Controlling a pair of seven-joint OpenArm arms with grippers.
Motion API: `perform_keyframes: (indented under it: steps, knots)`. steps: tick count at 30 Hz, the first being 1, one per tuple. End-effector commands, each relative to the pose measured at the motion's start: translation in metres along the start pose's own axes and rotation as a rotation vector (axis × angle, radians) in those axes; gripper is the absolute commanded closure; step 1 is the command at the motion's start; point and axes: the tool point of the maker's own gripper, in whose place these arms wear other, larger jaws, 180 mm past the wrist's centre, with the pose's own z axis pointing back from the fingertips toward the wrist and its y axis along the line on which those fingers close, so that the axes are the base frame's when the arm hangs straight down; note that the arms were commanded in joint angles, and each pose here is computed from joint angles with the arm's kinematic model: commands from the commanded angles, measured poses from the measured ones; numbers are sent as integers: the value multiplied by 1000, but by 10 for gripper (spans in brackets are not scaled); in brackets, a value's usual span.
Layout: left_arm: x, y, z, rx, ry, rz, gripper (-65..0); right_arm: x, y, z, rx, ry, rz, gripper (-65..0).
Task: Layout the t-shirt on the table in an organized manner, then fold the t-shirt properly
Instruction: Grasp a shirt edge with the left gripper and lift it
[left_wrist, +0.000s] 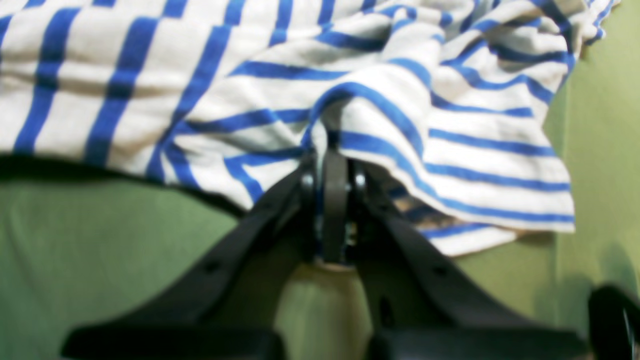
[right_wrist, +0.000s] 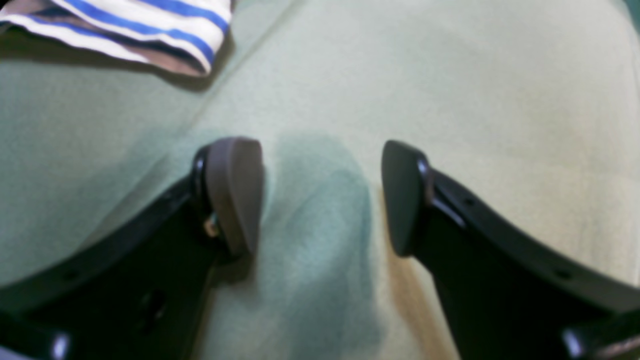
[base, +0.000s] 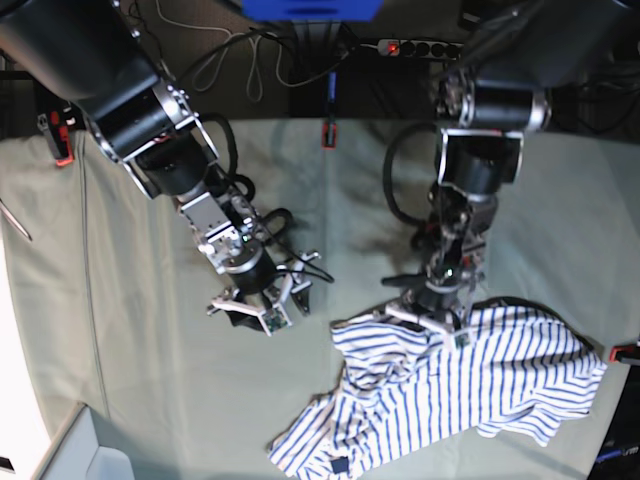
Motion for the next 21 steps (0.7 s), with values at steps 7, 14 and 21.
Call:
perform_keyframes:
  steps: [7, 14, 21]
  knots:
    - [-32, -14, 72, -86, 25, -1, -2, -33, -35, 8, -44, 125, 48, -381]
    - [-70, -39, 131, -180, 52, -51, -2, -41, -51, 13, -65, 139, 62, -381]
    - [-98, -58, 142, -230, 118, -77, -5, -7, -46, 25, -53, -12, 75, -385]
